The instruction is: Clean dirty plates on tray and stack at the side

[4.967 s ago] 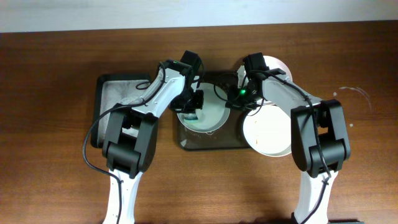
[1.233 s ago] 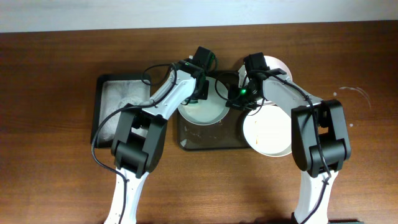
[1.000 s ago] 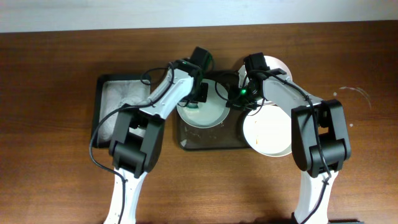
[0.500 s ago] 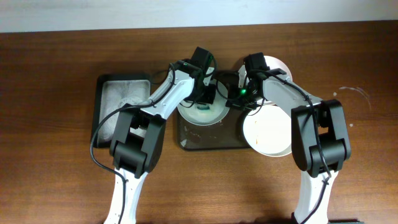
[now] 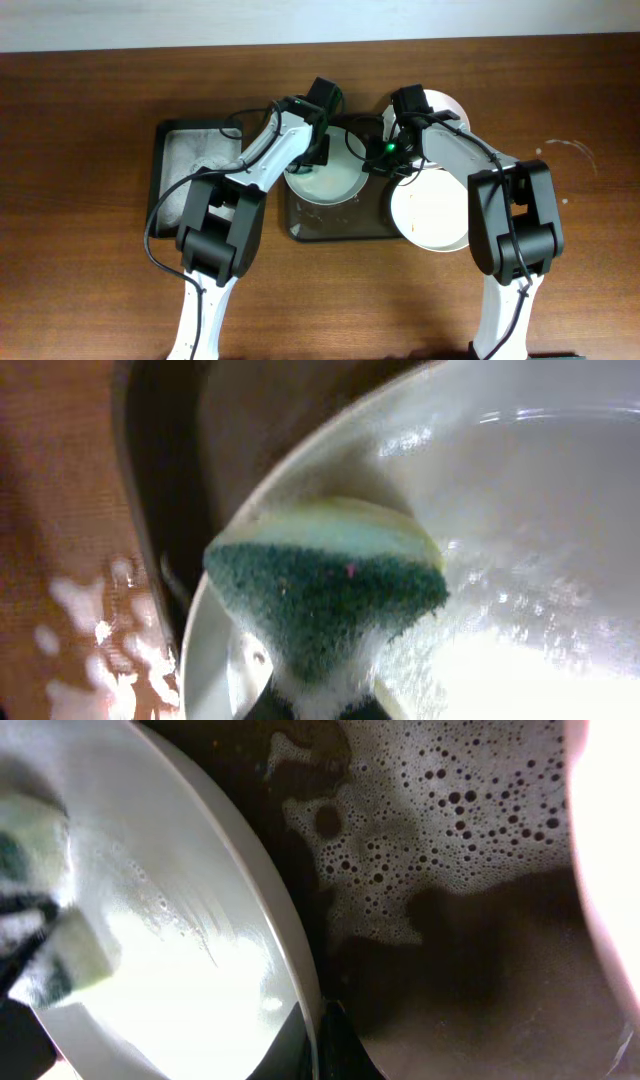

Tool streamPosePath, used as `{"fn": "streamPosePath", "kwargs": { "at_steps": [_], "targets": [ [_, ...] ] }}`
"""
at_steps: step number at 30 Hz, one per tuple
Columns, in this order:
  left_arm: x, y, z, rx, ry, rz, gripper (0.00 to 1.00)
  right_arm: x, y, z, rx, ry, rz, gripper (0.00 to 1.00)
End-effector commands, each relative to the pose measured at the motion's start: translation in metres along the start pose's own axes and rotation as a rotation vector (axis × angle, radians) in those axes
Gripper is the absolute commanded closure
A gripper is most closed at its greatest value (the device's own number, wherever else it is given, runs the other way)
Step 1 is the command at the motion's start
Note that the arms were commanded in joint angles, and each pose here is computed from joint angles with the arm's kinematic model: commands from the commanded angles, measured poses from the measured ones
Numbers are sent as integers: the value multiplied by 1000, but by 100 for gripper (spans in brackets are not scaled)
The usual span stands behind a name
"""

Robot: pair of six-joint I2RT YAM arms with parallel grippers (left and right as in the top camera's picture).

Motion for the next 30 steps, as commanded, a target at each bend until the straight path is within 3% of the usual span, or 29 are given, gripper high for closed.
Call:
{"fn": "streamPosePath", "kwargs": {
  "at_steps": [1,5,9,16,21,26,30],
  "targets": [
    [15,26,-4,61,125,194,99,10,9,-6,5,13,42,96],
    [10,33,-18,135,298,261,99,10,10,-6,7,13,44,96],
    [2,25,-12,109,331,265,99,10,10,-5,7,2,46,96],
    [-59,-8,9,57,380,219,99,-9,5,7,-14,-49,7,96],
    [-116,-21,15,87,411,127,99,-45,2,16,-45,-38,-52,96],
    [-168,-31,35,95,438,13,99,-104,8,24,-67,134,-165,96],
    [-172,-34,43,87,438,-2,99,-157,19,29,-90,296,-287,96]
  ]
}}
Point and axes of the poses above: each gripper's point midway between its finger pads, its own x axis out along the fingers, its own z axis along the line the jaws close on, y = z × x, the point moved 8 cm from there along -x, back along the fingers, and after that the axes turned 6 degrees about -x, right-handed, at the moved point
